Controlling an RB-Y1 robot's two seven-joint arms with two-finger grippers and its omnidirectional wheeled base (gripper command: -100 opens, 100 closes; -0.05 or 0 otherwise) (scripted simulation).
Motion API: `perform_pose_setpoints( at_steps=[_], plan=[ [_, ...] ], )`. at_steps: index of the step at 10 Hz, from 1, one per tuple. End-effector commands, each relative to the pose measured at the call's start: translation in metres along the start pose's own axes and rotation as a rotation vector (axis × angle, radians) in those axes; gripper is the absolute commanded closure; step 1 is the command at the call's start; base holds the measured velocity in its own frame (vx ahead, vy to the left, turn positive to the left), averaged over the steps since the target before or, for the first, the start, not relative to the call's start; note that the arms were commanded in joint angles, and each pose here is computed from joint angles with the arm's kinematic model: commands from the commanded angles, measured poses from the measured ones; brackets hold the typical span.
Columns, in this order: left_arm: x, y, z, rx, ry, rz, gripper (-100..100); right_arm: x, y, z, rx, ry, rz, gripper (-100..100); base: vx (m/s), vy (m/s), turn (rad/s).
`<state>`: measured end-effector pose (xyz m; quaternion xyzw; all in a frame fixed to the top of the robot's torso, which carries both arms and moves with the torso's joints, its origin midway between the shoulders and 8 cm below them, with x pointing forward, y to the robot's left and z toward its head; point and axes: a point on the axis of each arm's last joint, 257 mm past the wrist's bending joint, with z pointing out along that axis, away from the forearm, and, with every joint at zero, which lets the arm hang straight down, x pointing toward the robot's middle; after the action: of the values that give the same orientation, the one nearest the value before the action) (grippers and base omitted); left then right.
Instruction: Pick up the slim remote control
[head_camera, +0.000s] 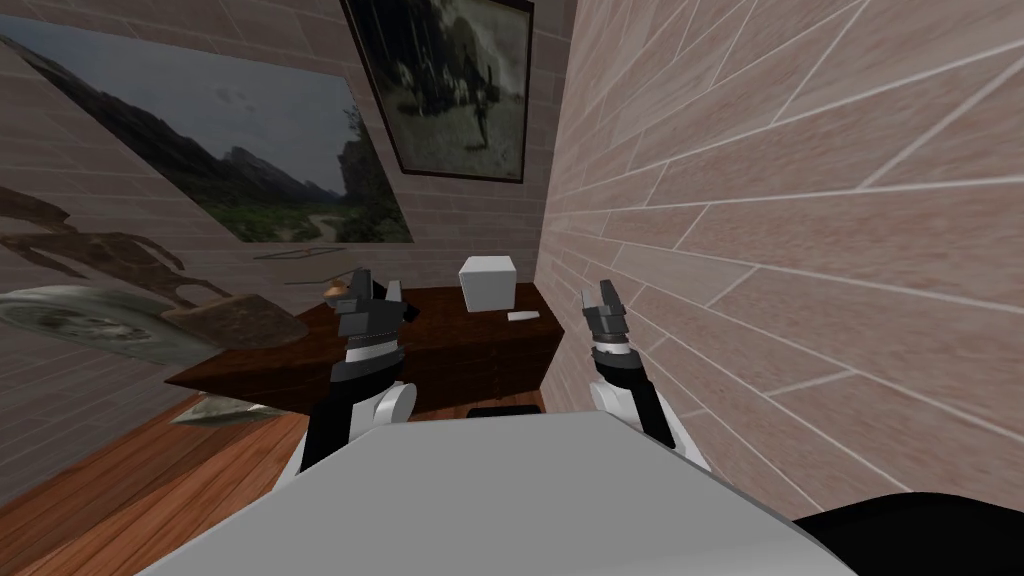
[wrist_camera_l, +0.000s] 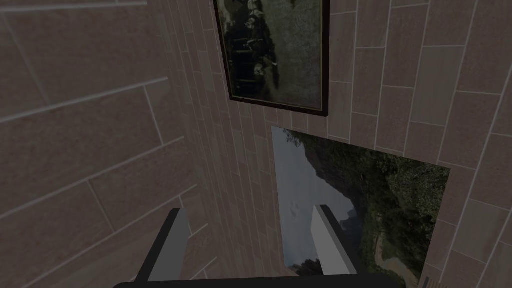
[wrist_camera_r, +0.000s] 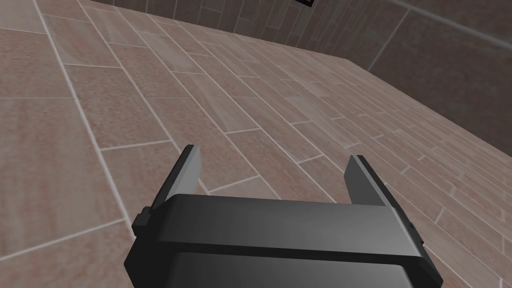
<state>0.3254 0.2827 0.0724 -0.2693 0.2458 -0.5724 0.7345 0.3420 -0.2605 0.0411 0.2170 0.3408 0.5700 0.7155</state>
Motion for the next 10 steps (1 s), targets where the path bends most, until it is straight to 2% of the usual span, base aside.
perform_pose_setpoints(
  at_steps=[1,7,10],
  plan=[
    [0.000,0.000,0.000,0.000,0.000,0.000,0,0.006,-0.002,-0.002,0.000,0.034,-0.001,-100,-0.055,0.075,0.001],
    [0.000,0.000,0.000,0.000,0.000,0.000,0,0.024,-0.020,-0.017,0.031,0.179,-0.009,-100,-0.045,0.052,0.027],
    [0.000,0.000,0.000,0.000,0.000,0.000,0,0.033,-0.038,-0.032,0.068,0.266,-0.015,-100,-0.051,0.056,0.059]
  ],
)
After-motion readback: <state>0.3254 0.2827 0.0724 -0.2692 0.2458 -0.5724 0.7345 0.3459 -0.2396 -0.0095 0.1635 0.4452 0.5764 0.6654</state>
